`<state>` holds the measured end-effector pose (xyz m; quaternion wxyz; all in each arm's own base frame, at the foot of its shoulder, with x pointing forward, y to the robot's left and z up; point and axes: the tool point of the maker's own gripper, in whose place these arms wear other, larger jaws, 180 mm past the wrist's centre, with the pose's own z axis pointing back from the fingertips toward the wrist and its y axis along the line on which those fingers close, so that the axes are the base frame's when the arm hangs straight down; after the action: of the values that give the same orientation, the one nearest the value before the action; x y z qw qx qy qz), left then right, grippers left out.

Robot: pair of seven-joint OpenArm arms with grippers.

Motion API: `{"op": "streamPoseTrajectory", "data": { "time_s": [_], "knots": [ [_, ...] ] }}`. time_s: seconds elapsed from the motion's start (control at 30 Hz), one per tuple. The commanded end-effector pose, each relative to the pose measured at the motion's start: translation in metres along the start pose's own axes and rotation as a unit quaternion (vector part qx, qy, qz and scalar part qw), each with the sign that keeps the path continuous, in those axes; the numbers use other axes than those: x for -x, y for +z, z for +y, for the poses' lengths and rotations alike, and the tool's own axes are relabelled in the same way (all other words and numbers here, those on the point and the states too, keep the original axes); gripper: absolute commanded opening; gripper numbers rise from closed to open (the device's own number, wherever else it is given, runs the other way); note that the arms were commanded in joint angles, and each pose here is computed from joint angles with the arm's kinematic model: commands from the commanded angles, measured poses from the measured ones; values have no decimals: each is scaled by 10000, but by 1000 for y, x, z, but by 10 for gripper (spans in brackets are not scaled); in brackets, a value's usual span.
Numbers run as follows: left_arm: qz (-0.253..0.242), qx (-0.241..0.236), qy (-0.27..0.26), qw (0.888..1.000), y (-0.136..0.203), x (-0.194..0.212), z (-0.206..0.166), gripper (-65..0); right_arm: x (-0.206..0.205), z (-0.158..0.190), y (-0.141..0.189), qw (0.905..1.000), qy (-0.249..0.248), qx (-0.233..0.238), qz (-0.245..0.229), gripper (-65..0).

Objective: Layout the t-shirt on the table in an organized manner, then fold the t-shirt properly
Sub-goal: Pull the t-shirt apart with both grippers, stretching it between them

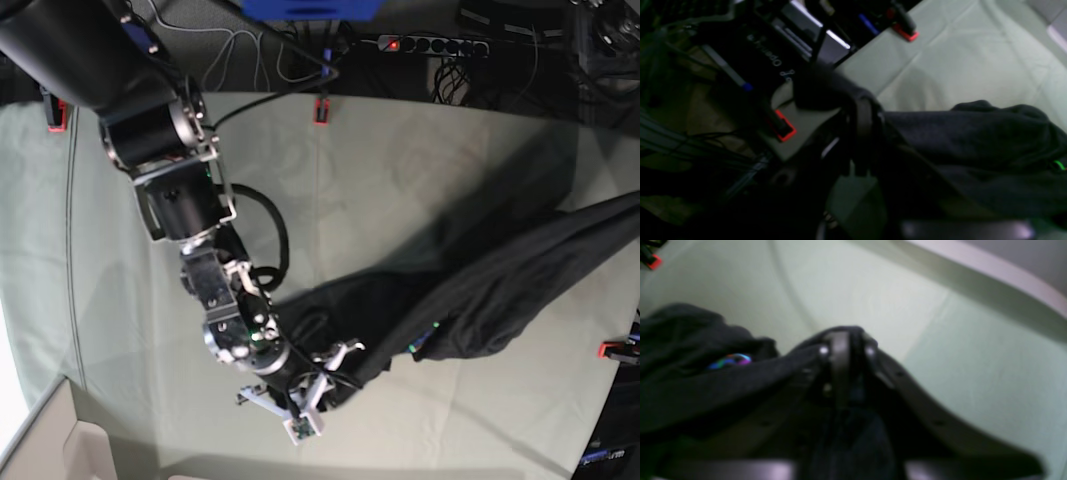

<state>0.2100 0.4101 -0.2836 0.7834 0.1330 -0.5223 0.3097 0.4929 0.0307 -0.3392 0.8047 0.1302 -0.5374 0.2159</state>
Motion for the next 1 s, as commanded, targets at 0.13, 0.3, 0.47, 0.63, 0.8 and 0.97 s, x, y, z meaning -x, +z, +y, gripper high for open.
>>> {"op": "streamPoseTrajectory", "data": {
  "time_s": [0.13, 0.3, 0.47, 0.63, 0.8, 0.97],
  "knots": [
    [-41, -59, 25, 10000, -9, -4, 9, -649, -38, 6, 14, 9974, 63, -155, -704, -313],
    [199, -110, 159, 9996, -15, 14, 15, -649, -10, 0, 31, 9980, -1, -34, -624, -212],
    [238, -92, 199, 9995, -16, 18, 13, -649, 36, -21, 26, 9998, -131, 108, -37, -208],
    [218, -87, 206, 9995, -14, 17, 12, -649, 65, -64, 21, 9947, -855, 572, 86, -208],
    [230, -90, 230, 9994, -13, 20, 12, -649, 91, -72, 17, 9900, -1209, 671, 276, -209],
    [310, -90, 325, 9989, -12, 28, 10, -649, 109, -61, 21, 9889, -1306, 644, 311, -210]
  ]
}}
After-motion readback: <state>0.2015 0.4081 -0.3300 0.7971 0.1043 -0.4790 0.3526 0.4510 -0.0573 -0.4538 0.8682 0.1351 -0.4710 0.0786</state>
